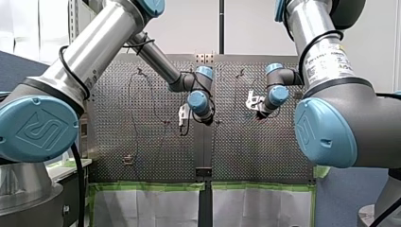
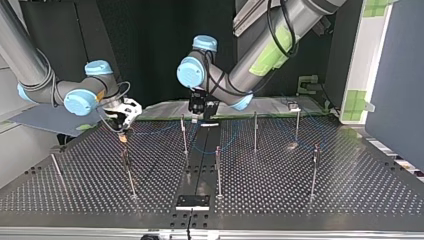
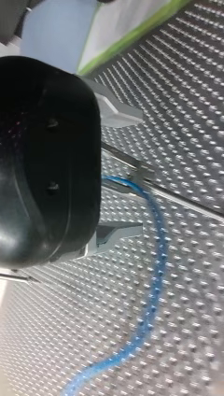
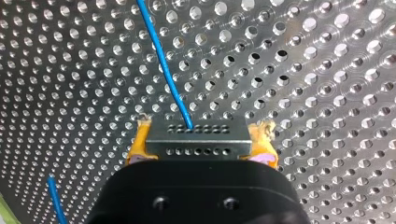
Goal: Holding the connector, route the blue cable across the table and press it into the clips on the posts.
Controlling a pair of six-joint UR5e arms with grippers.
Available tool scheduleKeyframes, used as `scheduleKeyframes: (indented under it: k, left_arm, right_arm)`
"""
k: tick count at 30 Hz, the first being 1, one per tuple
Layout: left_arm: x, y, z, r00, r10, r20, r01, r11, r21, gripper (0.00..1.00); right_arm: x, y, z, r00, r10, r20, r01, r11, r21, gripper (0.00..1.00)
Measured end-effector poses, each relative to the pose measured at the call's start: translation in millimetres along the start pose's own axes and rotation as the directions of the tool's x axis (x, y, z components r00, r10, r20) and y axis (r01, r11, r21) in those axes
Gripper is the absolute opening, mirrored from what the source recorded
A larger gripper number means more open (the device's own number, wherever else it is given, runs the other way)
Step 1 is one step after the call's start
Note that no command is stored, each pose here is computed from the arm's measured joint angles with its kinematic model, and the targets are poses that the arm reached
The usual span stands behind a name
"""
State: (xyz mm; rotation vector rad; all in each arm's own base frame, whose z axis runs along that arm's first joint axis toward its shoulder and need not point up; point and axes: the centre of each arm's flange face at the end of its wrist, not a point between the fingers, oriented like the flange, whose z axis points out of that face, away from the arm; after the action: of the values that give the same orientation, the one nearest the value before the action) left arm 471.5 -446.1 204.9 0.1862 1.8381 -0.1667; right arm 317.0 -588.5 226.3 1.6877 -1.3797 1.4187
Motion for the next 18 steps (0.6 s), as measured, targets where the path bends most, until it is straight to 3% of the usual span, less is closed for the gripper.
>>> scheduleKeyframes:
  k: [7, 14, 18]
  left_arm:
    - [-4, -30.5, -14, 0.998, -0.042, 0.047, 0.04, 0.9984, 0.039, 1.0]
    - [-14, -67.2, -18, 0.9846, -0.126, 0.122, 0.118, 0.9907, 0.067, 1.0]
    - [-6, -89.0, -20, 0.9805, -0.154, 0.121, 0.145, 0.9858, 0.085, 1.0]
  right_arm:
    - [1, 3.0, 0.1, 1.0, -0.001, 0.0, 0.001, 1.0, -0.004, 0.0]
    - [2, 10.7, 0.2, 1.0, 0.002, 0.001, -0.002, 0.9999, -0.012, 0.0]
    - [4, 16.0, 0.2, 1.0, 0.005, 0.001, -0.005, 0.9998, -0.019, 0.0]
